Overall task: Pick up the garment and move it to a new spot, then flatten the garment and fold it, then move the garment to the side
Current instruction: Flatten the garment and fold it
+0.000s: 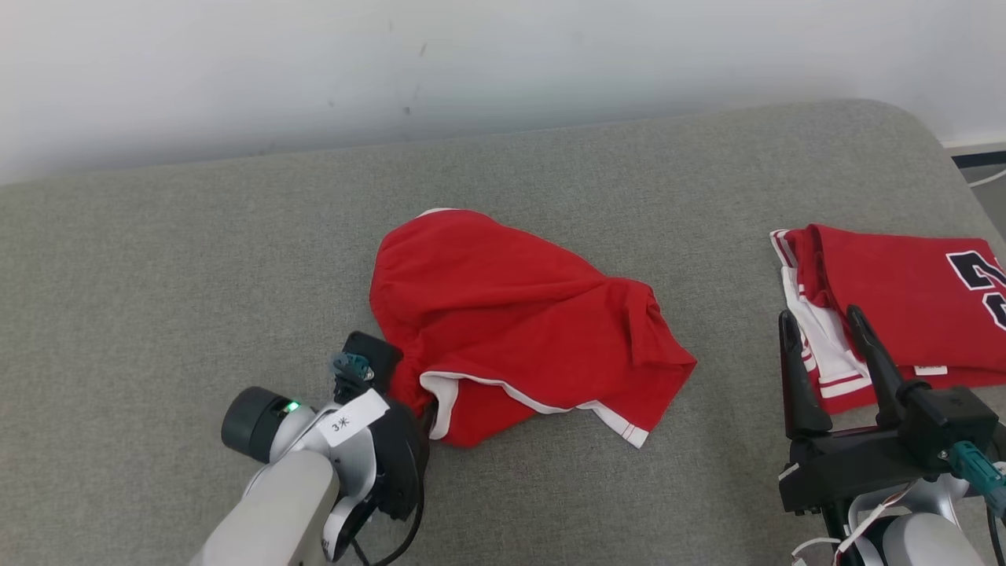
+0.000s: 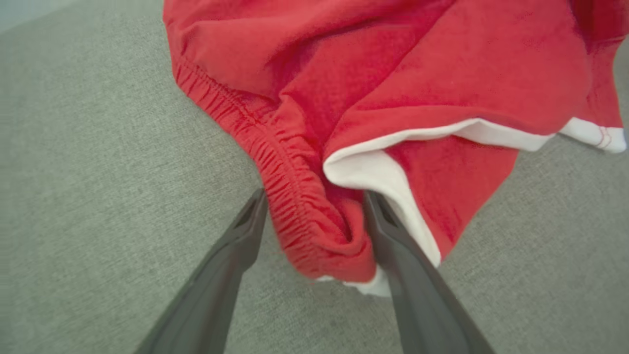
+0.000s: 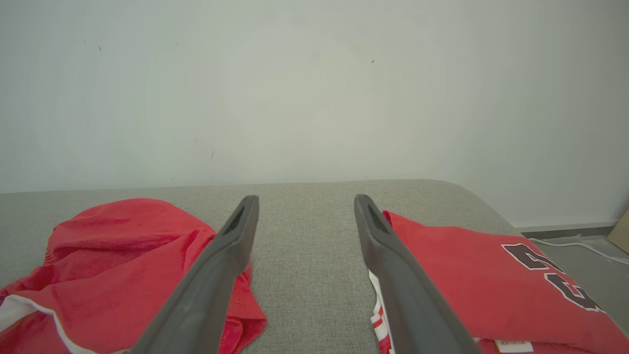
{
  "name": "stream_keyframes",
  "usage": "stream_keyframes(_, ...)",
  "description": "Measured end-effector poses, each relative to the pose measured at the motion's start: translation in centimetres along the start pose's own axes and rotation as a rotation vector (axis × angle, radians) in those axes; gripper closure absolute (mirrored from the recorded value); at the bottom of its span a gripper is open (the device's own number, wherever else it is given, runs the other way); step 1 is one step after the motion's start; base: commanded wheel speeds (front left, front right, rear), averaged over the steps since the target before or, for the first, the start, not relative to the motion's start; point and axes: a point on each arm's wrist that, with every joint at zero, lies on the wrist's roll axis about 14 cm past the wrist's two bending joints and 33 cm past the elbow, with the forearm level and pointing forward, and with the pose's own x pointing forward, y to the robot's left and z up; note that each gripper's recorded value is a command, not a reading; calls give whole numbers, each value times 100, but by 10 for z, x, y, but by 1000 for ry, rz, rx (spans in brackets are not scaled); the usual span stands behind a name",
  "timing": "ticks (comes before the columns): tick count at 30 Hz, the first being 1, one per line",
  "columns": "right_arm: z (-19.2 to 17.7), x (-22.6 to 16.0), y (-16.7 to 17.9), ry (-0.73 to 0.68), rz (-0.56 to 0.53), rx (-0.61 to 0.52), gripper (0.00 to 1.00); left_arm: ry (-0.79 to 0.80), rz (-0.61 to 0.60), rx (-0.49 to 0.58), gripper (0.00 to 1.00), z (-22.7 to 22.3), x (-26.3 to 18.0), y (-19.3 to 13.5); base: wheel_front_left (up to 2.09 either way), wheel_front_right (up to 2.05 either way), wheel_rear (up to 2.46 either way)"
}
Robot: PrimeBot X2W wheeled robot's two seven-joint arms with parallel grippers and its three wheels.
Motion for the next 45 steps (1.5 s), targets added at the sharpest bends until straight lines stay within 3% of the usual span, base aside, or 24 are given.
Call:
stream_keyframes(7,0,1,1,1,3,1,0,-3,18,4,0,1,2,4,0,0,0)
stream_keyframes(9,-1,1,1,1,2,1,0,-5,25,-3,91,0,2,6,0,0,0)
stream_keyframes(10,-1,0,0,2,0,0,0,-9,33,-14,100,1,3,8,0,0,0)
stream_keyframes(19,-16,0,2,58,17,-8,0,-42,95,-71,100,7,4,24,0,0,0)
stream_keyframes(25,-22,1,6,86,30,-8,0,-125,238,-178,100,21,-5,66,0,0,0)
stream_keyframes(33,-22,2,12,88,42,-2,0,-225,354,-219,100,33,-23,107,0,0,0)
stream_keyframes(34,-22,2,12,88,43,-2,0,-230,363,-224,86,32,-24,109,0,0,0)
stream_keyframes(35,-22,2,13,88,44,-2,0,-229,370,-225,47,30,-25,112,0,0,0)
stream_keyframes(36,-22,2,13,88,45,-1,0,-223,377,-228,0,27,-26,113,0,0,0)
stream_keyframes(45,-20,1,14,85,48,-2,0,-239,413,-279,0,11,-34,118,0,0,0)
